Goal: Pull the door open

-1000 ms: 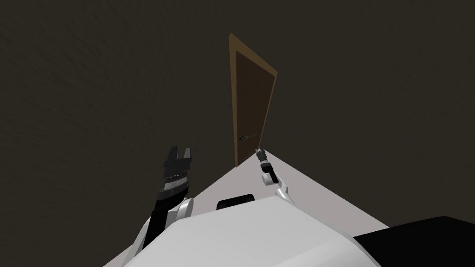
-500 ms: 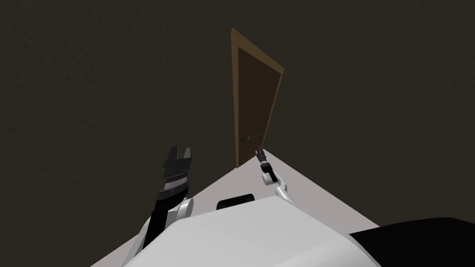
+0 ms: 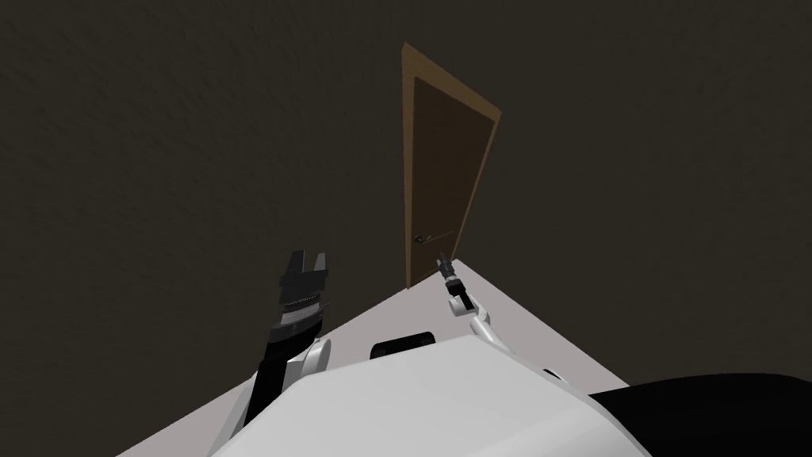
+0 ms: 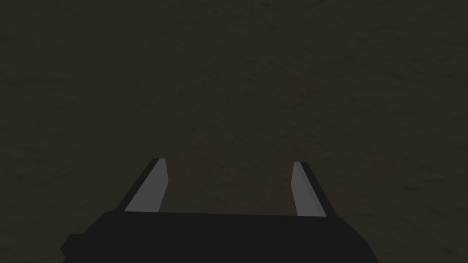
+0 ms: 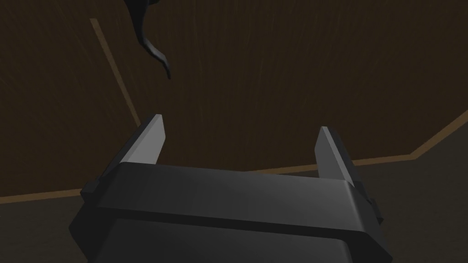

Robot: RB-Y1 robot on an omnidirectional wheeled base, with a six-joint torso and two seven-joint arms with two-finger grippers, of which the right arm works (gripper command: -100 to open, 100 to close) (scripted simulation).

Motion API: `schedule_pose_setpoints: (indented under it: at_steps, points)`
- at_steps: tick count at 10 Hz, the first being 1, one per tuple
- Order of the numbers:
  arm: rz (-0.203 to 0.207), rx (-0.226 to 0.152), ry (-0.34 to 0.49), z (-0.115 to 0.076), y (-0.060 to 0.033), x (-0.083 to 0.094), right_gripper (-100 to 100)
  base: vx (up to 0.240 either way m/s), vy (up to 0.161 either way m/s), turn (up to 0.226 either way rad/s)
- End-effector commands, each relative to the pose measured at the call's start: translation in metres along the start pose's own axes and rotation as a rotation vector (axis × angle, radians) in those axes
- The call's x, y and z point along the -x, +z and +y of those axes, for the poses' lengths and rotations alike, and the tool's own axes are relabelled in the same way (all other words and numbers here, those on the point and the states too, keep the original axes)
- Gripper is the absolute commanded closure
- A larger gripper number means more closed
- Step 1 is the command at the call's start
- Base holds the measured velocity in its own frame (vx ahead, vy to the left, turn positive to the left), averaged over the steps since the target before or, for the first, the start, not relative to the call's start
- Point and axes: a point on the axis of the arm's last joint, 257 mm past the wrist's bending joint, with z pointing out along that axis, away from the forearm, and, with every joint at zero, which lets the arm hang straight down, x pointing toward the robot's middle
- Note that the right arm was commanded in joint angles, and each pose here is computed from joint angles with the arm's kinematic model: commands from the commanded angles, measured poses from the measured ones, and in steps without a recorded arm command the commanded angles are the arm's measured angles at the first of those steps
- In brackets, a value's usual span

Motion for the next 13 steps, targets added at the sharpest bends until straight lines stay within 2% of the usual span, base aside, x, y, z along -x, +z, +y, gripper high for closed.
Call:
schedule_pose_setpoints:
  at_steps: [1,3,5,13]
  points:
    - [0.001,-0.011,-0.004,-0.006,-0.0004,0.003,-100,0.031,-0.064,0.084]
    - [0.007,-0.028,-0.017,-0.015,0.0019,0.008,-100,0.028,-0.074,0.167]
    - [0.004,-0.053,-0.025,-0.027,-0.0006,0.012,-100,0.024,-0.058,0.093]
    - [0.004,-0.150,-0.076,-0.068,-0.0048,0.040,-100,0.032,-0.098,0.184]
